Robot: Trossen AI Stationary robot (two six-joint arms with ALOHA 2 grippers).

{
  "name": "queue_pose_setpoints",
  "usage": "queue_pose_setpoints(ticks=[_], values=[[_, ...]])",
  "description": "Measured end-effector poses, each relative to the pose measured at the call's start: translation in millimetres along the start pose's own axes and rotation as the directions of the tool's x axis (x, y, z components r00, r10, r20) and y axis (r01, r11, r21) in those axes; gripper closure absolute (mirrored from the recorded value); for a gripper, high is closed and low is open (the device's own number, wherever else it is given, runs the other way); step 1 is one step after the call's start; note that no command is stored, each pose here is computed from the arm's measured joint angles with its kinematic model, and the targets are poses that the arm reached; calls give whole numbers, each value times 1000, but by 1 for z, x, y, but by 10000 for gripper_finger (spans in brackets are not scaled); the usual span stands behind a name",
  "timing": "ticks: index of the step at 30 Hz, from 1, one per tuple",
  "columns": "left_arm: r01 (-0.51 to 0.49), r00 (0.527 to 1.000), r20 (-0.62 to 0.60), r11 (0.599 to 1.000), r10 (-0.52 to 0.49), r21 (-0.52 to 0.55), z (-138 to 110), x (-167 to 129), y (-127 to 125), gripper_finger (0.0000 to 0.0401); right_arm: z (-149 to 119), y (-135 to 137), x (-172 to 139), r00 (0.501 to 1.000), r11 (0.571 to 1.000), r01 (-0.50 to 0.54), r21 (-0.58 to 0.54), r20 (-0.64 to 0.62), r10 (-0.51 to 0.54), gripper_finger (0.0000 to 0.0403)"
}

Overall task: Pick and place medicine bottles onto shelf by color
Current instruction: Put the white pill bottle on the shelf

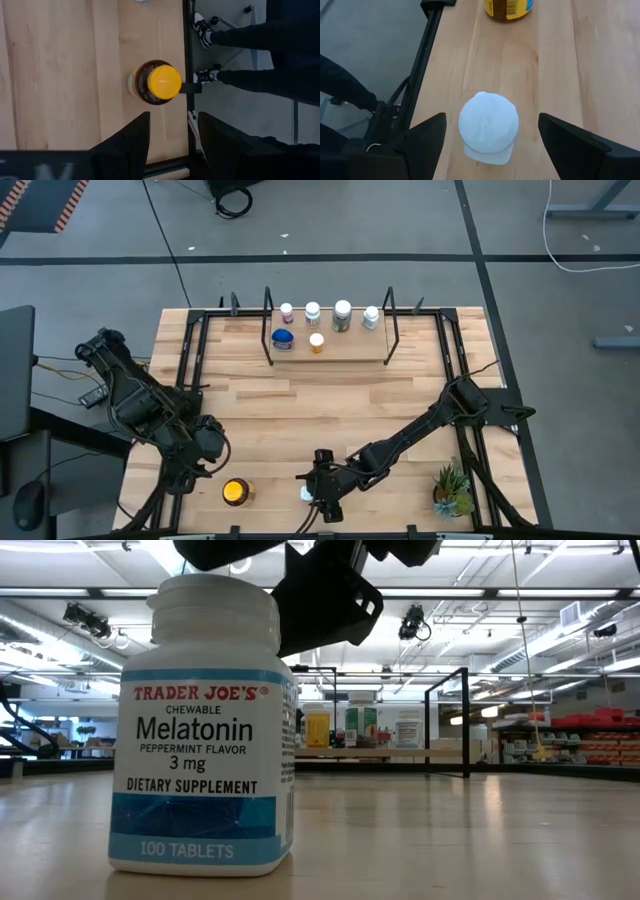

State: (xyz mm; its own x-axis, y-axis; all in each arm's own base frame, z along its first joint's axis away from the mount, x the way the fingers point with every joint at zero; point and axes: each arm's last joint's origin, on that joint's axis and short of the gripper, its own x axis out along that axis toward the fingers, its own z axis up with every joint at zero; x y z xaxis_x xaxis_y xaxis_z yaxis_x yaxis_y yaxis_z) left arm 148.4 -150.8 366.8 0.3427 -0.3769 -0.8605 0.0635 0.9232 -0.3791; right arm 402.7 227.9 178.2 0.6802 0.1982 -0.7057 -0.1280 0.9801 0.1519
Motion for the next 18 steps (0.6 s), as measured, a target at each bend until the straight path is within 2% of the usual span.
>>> queue_pose_setpoints(ticks=[10, 18], values=[[-31, 999, 35, 998, 32, -51, 1, 0, 1, 229, 0, 0, 0, 1000, 1000, 0, 27, -1, 0, 79], [-23, 999, 46, 995, 28, -98, 2, 0, 0, 229, 0, -1, 0, 1000, 999, -3, -49, -4, 3, 79]])
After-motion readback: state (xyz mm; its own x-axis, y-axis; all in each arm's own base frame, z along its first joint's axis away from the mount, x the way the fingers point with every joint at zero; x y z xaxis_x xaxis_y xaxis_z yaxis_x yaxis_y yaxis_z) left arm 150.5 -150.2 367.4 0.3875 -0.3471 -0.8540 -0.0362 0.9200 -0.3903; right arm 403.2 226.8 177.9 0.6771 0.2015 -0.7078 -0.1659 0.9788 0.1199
